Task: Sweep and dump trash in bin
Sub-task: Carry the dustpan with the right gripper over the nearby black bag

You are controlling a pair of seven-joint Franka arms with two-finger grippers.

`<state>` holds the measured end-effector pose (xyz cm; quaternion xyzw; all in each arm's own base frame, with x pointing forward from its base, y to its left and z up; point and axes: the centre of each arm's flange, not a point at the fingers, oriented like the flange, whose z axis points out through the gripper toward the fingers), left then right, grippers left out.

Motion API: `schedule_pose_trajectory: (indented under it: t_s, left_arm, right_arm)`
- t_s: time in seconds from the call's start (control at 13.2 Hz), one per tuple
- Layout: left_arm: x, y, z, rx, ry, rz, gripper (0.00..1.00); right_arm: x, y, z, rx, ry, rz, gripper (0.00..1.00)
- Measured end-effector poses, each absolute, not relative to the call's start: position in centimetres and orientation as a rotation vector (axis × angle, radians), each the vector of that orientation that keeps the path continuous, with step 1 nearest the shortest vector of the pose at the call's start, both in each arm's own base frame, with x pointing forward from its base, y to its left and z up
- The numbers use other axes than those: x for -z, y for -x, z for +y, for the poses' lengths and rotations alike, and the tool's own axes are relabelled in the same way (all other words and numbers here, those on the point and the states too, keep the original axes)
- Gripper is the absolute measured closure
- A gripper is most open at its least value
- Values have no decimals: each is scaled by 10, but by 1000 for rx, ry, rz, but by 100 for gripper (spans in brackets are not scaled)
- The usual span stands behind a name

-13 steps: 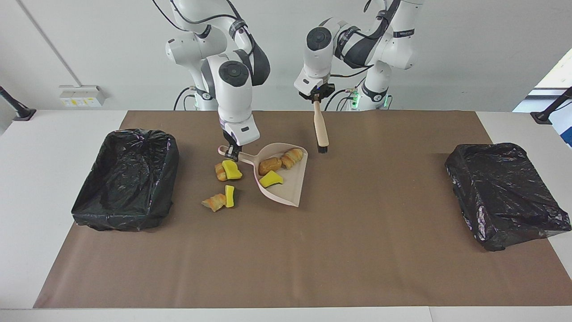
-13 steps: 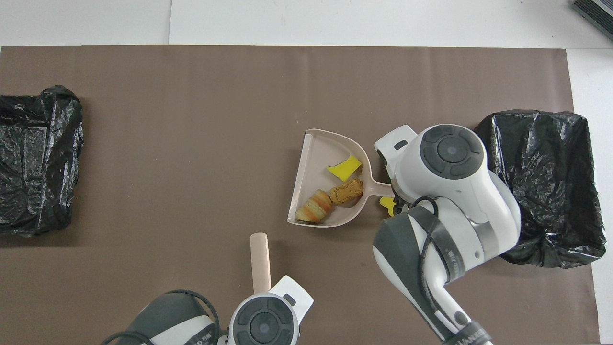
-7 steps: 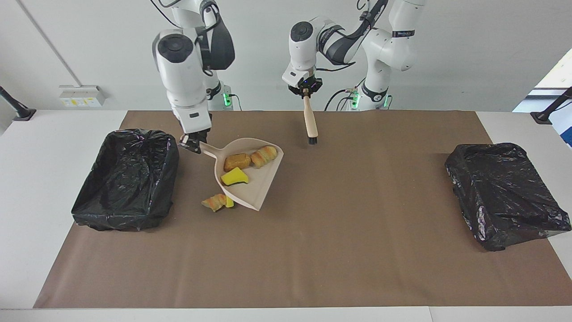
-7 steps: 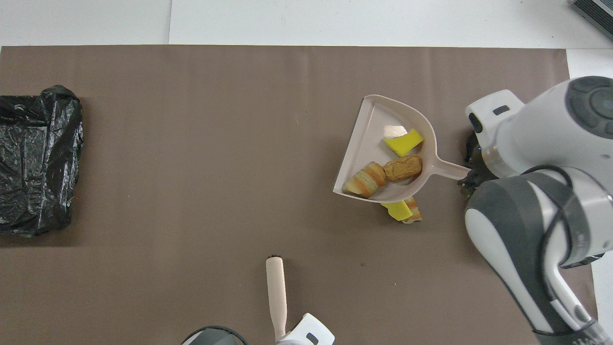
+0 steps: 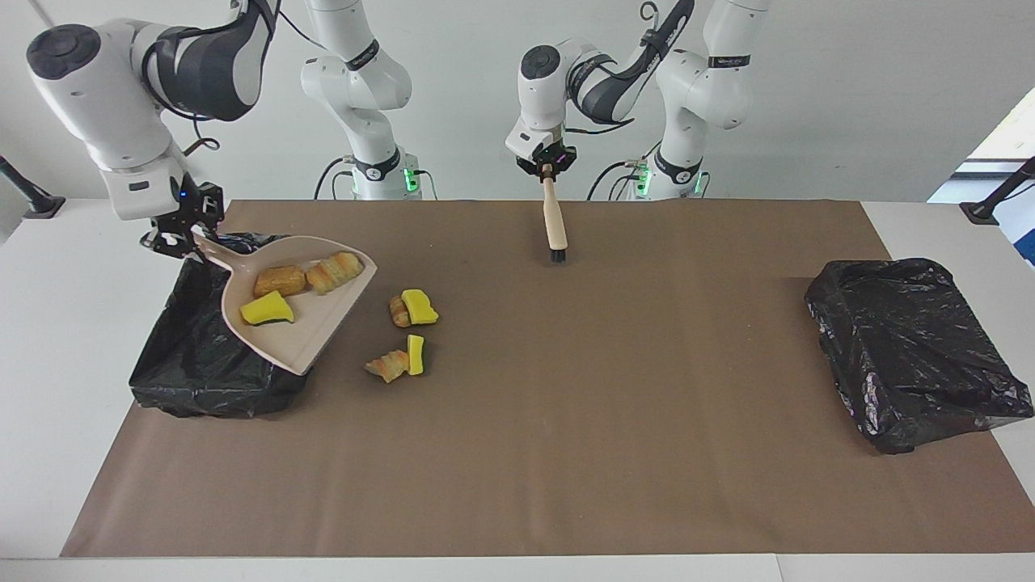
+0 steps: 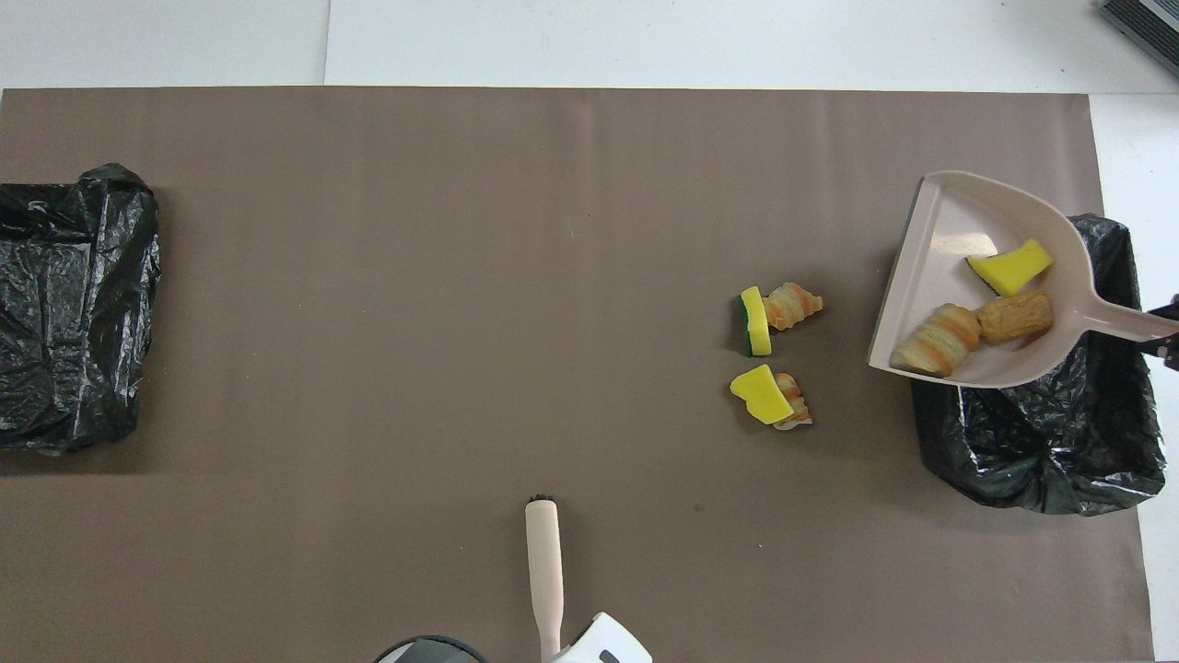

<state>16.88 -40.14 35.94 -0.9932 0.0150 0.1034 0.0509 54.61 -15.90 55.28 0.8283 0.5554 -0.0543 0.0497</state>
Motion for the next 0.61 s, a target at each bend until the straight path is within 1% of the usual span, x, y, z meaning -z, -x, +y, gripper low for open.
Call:
schedule_pose_trajectory:
  t_s: [0.23, 0.45, 0.53, 0.61]
  left_arm:
    - [-342, -159, -407, -325, 3000, 65, 74]
    - [-341, -162, -408, -326, 3001, 50, 74]
    - [-343, -168, -407, -325, 3008, 29, 66]
    - [-350, -180, -407, -320, 3026, -8, 54]
  right_arm:
    - [-561, -534, -223, 205, -2367, 1736, 67]
    - [-563, -516, -285, 268, -2252, 1772, 67]
    - [-557, -514, -297, 326, -2205, 1787, 67]
    - [-551, -517, -303, 391, -2145, 1796, 67]
